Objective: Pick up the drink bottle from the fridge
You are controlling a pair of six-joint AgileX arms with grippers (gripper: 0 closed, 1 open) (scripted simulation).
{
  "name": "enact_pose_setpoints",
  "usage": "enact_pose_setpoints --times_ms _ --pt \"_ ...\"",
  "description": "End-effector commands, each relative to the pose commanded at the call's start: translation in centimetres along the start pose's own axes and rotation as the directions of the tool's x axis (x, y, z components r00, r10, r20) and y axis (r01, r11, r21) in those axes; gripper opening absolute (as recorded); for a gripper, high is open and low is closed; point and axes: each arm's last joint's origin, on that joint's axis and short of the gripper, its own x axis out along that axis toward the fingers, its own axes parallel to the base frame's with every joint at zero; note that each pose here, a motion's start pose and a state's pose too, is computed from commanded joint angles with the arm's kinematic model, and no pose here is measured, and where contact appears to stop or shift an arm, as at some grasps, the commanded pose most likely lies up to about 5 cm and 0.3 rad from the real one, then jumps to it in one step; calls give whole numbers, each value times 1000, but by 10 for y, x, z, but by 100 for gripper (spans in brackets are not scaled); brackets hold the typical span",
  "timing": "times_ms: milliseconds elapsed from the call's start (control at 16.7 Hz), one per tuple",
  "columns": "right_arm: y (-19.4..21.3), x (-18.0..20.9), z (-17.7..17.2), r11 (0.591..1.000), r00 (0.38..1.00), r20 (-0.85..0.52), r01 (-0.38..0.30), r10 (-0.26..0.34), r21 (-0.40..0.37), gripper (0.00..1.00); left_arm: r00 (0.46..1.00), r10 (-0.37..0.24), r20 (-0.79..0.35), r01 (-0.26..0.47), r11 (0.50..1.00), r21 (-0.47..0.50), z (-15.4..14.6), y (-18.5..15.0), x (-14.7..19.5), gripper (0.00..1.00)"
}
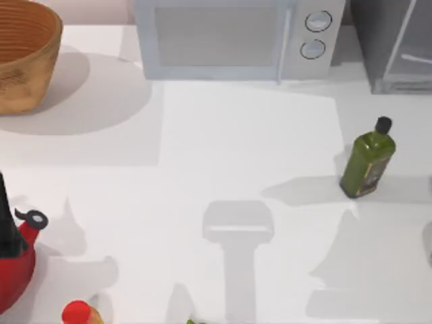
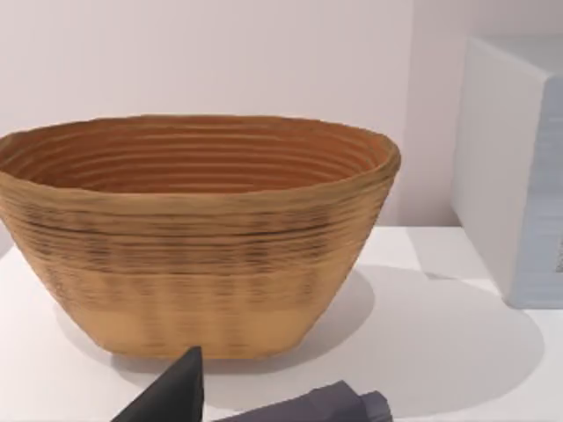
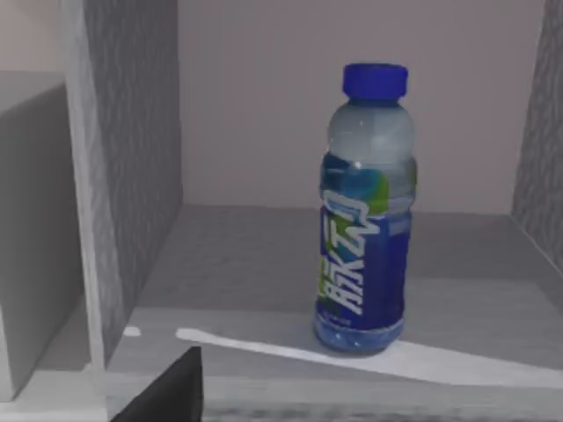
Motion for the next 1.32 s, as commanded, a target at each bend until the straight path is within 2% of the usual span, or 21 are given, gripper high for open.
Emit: enact_pose_setpoints --times_ms 240,600,1020,1320 --pt "-23 6 -33 999 999 -26 27 -27 19 100 1000 0 0 0 1000 0 0 0 0 100" --pt "-27 4 -59 1000 999 -39 8 -7 29 100 1000 0 0 0 1000 0 0 0 0 100" --pt "-27 8 -56 1000 1000 -27 12 -11 22 100 1000 0 0 0 1000 0 0 0 0 100" --pt "-35 62 -26 997 993 89 78 -75 -25 100 1000 0 0 0 1000 0 0 0 0 100"
